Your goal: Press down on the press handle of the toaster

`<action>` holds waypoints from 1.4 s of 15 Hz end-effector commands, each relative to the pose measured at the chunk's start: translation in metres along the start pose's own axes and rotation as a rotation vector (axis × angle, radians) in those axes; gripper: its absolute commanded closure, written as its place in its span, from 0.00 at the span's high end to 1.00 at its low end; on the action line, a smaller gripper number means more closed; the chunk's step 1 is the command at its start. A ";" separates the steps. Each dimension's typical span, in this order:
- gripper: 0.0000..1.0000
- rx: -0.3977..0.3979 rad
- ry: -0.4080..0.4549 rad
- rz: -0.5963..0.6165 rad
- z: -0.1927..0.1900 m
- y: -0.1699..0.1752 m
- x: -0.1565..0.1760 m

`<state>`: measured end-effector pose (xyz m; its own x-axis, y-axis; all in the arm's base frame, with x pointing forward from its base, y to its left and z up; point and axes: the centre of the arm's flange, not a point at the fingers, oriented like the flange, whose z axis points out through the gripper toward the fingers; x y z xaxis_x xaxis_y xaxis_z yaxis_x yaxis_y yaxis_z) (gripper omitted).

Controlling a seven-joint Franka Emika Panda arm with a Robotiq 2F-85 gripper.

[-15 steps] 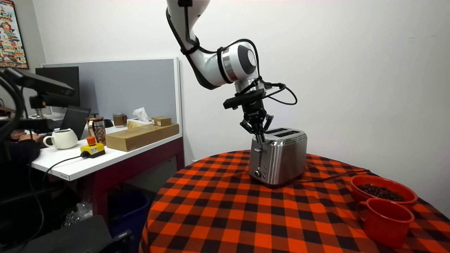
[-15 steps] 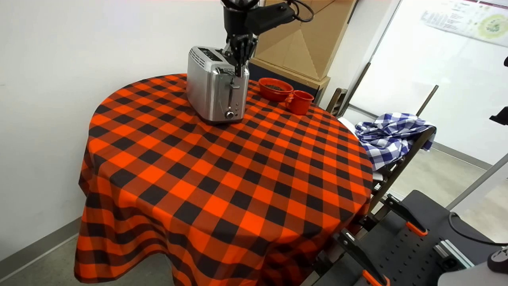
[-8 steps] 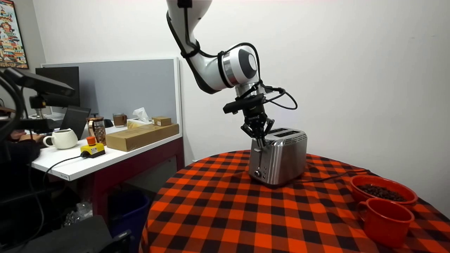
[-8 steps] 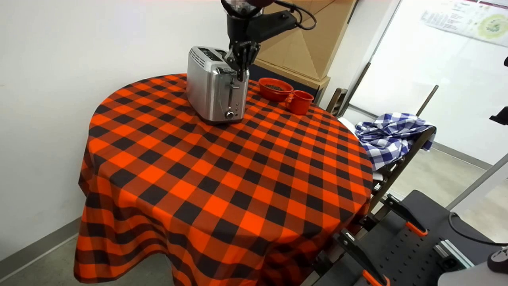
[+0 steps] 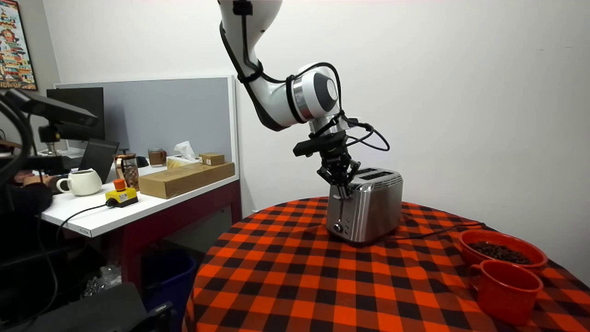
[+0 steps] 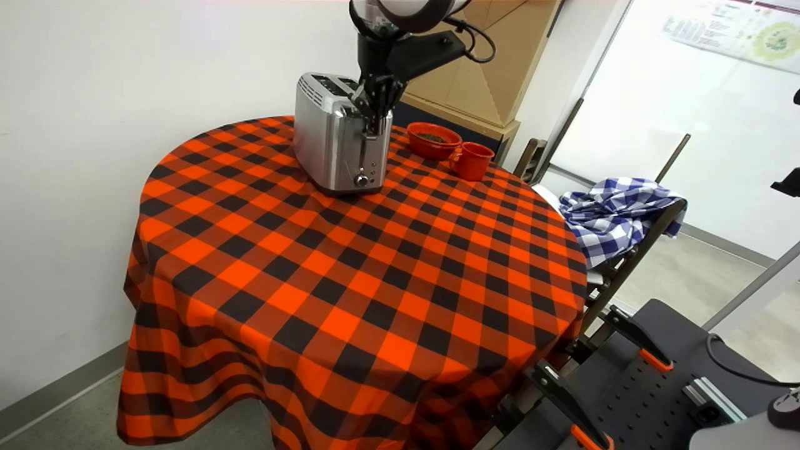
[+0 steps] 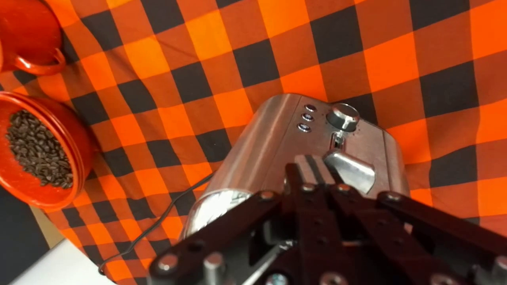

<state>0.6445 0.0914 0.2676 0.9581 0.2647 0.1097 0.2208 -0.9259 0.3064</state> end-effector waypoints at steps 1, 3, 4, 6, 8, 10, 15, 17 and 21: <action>0.00 -0.006 0.030 0.002 0.010 -0.009 0.003; 0.00 -0.002 0.025 -0.006 0.012 -0.012 0.005; 0.00 -0.001 0.024 -0.008 0.013 -0.013 0.005; 0.00 0.004 0.015 -0.014 0.016 -0.015 0.006; 0.00 0.004 0.006 -0.022 0.021 -0.018 0.006; 0.00 0.001 -0.001 -0.031 0.029 -0.022 0.008; 0.00 -0.007 -0.028 -0.052 0.048 -0.030 0.007; 0.00 -0.004 -0.045 -0.066 0.058 -0.036 0.005; 0.00 0.009 -0.074 -0.093 0.075 -0.054 -0.003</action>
<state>0.6455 0.1012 0.2124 0.9560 0.2904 0.0404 0.2645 -0.9136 0.3089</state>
